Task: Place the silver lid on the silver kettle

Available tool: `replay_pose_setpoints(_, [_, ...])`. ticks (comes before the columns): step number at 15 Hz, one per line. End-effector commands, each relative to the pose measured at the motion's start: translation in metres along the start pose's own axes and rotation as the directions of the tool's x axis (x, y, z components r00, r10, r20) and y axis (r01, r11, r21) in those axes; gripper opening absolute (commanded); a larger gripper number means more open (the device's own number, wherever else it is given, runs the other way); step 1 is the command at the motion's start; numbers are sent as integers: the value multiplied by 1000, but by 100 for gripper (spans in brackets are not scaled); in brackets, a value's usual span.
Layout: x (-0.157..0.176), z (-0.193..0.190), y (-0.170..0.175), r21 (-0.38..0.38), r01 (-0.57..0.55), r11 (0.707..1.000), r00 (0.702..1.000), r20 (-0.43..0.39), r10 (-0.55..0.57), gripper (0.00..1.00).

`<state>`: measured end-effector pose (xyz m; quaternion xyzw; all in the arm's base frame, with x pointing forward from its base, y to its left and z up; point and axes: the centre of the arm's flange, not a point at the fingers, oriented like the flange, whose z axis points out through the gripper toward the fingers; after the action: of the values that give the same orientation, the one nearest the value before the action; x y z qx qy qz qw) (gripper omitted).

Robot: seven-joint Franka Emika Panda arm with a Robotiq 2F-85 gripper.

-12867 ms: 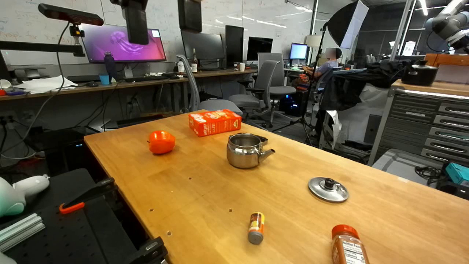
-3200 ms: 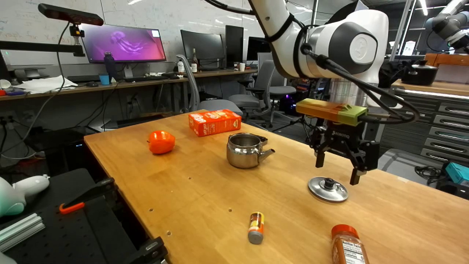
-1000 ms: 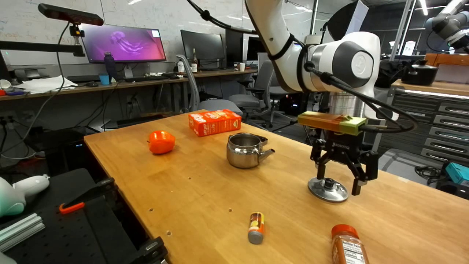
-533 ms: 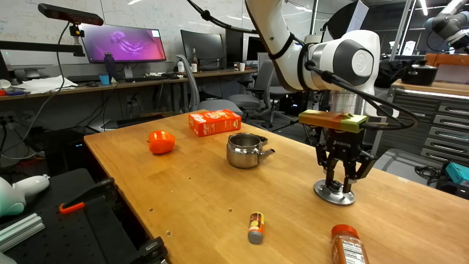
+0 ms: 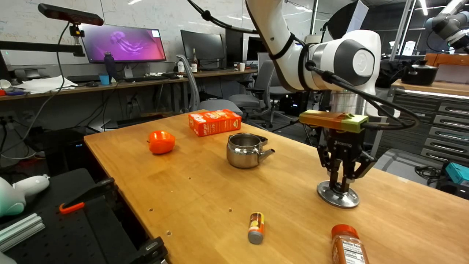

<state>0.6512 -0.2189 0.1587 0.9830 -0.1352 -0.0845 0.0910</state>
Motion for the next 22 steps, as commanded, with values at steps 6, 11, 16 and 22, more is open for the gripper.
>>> replay_pose_setpoints(6, [-2,-39,-7,-48,16,999,999,-32,-17,7])
replay_pose_setpoints(11, [-28,-98,-12,-58,38,998,995,-89,-43,7])
replay_pose_setpoints(16, [-67,-159,-17,-7,75,997,986,-150,-76,7])
replay_pose_setpoints(22, [-106,-204,-14,26,175,984,975,-141,-170,7])
